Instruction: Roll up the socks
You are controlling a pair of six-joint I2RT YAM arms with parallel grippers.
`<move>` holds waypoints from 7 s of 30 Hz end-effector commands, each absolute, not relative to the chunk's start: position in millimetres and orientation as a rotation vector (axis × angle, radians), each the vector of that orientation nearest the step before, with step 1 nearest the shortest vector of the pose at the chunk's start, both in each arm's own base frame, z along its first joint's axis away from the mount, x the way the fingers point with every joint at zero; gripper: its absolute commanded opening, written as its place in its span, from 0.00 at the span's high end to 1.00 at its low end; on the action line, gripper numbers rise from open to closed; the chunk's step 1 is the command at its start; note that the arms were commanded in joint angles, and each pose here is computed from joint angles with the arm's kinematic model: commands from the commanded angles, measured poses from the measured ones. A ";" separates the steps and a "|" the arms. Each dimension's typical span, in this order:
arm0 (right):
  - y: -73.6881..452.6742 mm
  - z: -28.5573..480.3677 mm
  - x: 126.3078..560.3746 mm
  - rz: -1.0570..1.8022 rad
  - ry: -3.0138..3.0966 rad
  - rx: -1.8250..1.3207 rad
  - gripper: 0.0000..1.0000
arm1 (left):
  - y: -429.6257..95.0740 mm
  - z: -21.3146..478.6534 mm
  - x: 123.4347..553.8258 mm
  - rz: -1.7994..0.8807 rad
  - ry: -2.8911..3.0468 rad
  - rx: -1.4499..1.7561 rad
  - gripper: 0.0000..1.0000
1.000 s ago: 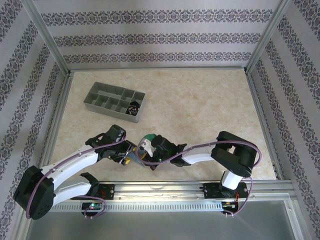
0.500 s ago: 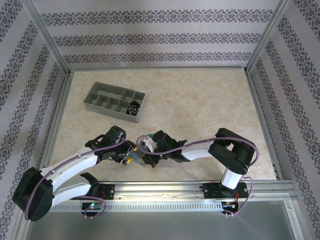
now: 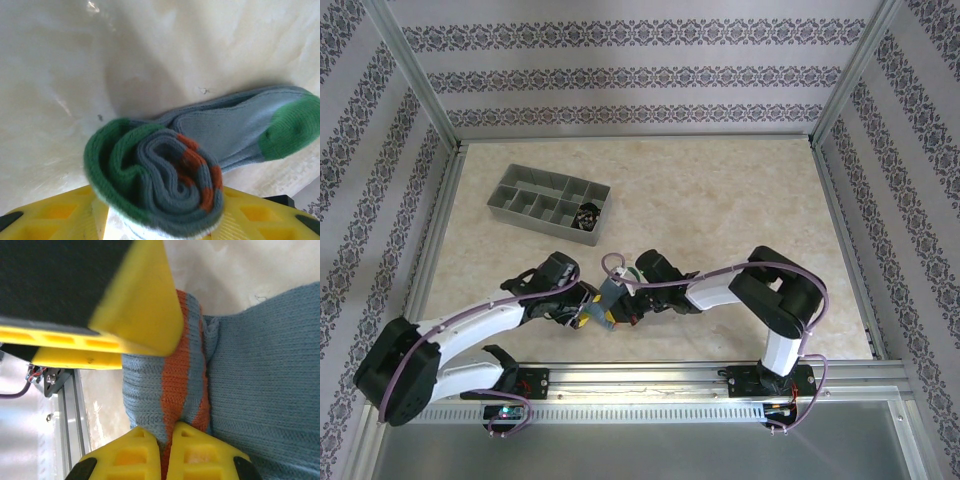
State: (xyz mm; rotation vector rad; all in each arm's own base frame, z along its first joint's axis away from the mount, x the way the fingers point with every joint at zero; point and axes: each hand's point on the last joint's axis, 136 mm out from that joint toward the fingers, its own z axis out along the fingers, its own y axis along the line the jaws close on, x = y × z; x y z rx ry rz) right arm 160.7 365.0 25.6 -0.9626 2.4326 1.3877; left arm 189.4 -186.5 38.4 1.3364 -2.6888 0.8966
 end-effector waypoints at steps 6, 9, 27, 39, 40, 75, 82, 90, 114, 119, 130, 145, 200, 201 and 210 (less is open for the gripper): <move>260.9 -83.0 105.0 1.001 3.157 -0.681 1.00 | -204.2 22.1 200.3 0.908 -2.738 1.229 0.54; 256.2 -84.9 109.9 0.961 3.163 -0.679 1.00 | -193.2 6.7 182.5 0.752 -2.705 1.251 0.81; 329.1 75.6 167.4 0.461 1.932 -1.365 0.42 | -154.0 -3.1 118.5 0.047 -2.366 1.516 1.00; 373.5 69.0 154.4 -0.113 1.638 -1.562 0.41 | -154.6 -1.4 125.7 -0.020 -2.364 1.499 1.00; 375.7 65.7 154.6 -0.126 1.633 -1.577 0.41 | -154.3 -1.4 125.5 -0.021 -2.362 1.499 1.00; 286.3 -51.3 113.7 0.761 2.785 -1.270 1.00 | -168.1 66.9 206.1 0.910 -2.734 1.414 0.34; 282.5 -55.4 121.1 0.858 2.914 -1.102 1.00 | -184.8 60.2 200.4 0.974 -2.710 1.382 0.38; 277.4 -61.6 128.3 0.929 3.015 -0.944 1.00 | -195.4 47.9 200.0 0.945 -2.691 1.390 0.37; 314.0 40.5 190.4 0.725 2.307 -1.231 0.63 | -152.0 -4.8 125.6 0.169 -2.466 1.498 1.00; 318.8 71.9 170.9 0.452 2.059 -1.338 0.49 | -156.3 -0.9 134.0 0.136 -2.463 1.508 1.00; 357.0 74.0 162.3 -0.084 1.737 -1.545 0.45 | -157.4 -3.2 139.2 0.074 -2.480 1.463 1.00; 328.5 -6.6 165.2 -0.200 2.063 -1.637 0.98 | -158.1 16.1 157.2 0.212 -2.562 1.468 0.87; 283.5 -61.4 169.9 0.803 2.878 -1.066 1.00 | -155.2 -0.6 150.6 0.361 -2.638 1.388 1.00; 292.2 -55.3 174.2 0.817 2.804 -1.151 1.00 | -145.5 -0.7 139.6 0.312 -2.618 1.422 1.00; 335.1 61.4 186.3 0.553 1.990 -1.503 0.49 | -123.3 4.3 115.4 0.051 -2.440 1.660 1.00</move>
